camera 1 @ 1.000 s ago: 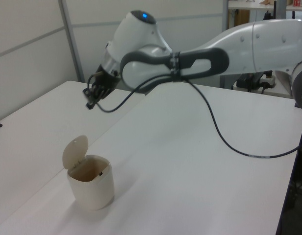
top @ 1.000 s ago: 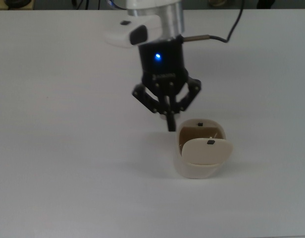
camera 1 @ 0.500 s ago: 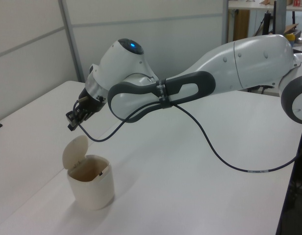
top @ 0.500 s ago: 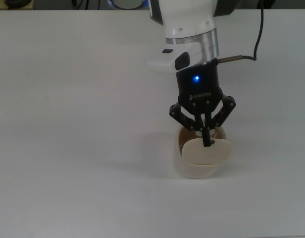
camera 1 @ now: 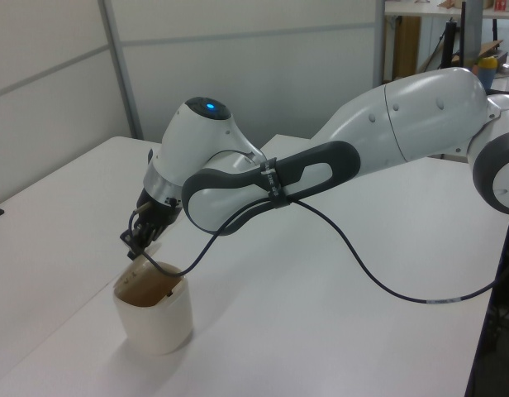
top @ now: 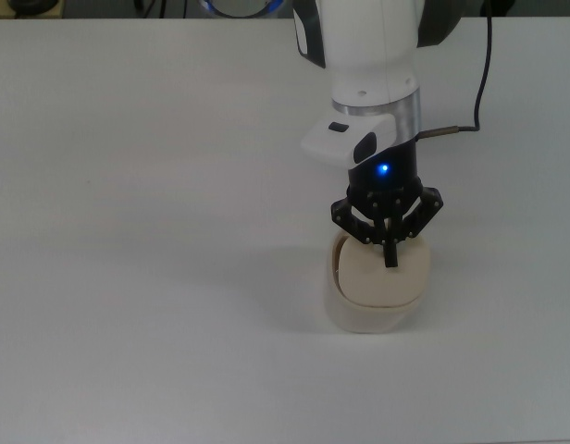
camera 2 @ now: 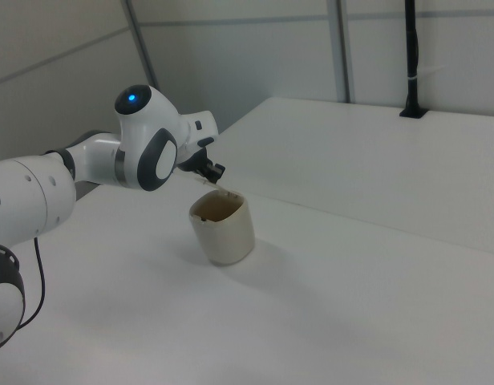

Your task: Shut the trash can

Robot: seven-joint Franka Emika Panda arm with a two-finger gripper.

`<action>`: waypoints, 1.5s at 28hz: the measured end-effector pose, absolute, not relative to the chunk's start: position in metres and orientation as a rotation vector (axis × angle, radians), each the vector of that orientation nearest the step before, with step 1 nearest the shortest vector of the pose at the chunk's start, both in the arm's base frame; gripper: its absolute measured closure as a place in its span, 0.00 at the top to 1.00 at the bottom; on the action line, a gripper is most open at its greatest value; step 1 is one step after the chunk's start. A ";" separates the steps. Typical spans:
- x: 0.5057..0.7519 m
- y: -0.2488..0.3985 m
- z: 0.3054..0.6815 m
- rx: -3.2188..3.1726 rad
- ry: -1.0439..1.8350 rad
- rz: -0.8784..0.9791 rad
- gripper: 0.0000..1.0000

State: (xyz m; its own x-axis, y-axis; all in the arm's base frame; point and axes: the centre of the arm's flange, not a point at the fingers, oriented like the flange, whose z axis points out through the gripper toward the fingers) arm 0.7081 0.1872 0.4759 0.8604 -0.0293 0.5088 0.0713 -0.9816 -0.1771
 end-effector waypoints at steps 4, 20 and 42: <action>0.704 0.187 0.465 -2.914 -0.060 -0.674 0.03; 0.688 0.196 0.438 -3.043 -0.153 -0.473 0.04; 0.678 0.111 0.504 -3.114 0.031 -0.370 0.21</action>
